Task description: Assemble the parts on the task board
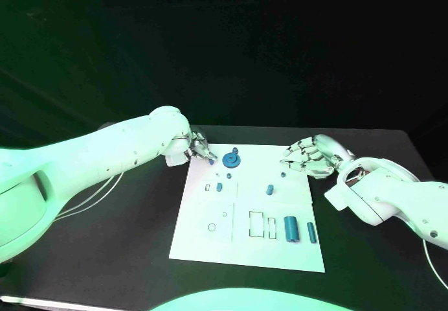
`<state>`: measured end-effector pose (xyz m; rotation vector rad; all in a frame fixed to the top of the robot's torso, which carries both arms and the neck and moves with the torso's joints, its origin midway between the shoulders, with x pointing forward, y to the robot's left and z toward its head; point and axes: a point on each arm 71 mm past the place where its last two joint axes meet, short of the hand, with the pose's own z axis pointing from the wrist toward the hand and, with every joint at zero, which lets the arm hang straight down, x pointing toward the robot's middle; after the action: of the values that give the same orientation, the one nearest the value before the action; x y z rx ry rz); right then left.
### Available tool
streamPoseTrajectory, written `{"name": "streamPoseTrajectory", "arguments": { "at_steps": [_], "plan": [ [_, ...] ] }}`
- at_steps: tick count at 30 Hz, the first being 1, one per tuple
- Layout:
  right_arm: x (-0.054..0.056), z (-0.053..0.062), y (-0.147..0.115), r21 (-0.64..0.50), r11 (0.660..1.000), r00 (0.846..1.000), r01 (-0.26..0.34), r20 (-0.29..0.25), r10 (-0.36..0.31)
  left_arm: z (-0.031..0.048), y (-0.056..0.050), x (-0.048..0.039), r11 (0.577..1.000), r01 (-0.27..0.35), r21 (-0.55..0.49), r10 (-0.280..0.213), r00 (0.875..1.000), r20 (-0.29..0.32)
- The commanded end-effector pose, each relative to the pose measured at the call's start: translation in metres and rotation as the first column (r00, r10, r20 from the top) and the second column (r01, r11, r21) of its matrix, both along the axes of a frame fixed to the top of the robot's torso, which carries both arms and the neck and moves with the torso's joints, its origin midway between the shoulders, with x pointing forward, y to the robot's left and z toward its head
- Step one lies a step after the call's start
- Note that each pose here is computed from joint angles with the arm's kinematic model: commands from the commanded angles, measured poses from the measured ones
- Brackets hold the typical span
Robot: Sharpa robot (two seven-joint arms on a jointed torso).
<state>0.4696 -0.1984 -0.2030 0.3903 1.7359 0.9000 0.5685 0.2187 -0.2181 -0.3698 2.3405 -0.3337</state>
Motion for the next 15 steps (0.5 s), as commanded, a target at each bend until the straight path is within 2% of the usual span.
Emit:
{"name": "streamPoseTrajectory", "arguments": {
  "at_steps": [1, 8, 15],
  "plan": [
    [0.0, 0.0, 0.001, -0.002, 1.0, 1.0, -0.012, 0.009, 0.012, -0.0015, -0.002, -0.0013, 1.0, 0.02, -0.008, -0.02, 1.0, -0.018],
    [0.0, 0.0, 0.001, -0.003, 1.0, 1.0, -0.011, 0.008, 0.012, -0.0017, 0.001, -0.0023, 1.0, 0.023, -0.005, -0.023, 1.0, -0.02],
    [0.0, 0.0, 0.0, -0.003, 1.0, 1.0, -0.011, 0.008, 0.011, -0.0003, 0.008, -0.004, 1.0, 0.003, -0.03, -0.003, 1.0, -0.011]
  ]
}}
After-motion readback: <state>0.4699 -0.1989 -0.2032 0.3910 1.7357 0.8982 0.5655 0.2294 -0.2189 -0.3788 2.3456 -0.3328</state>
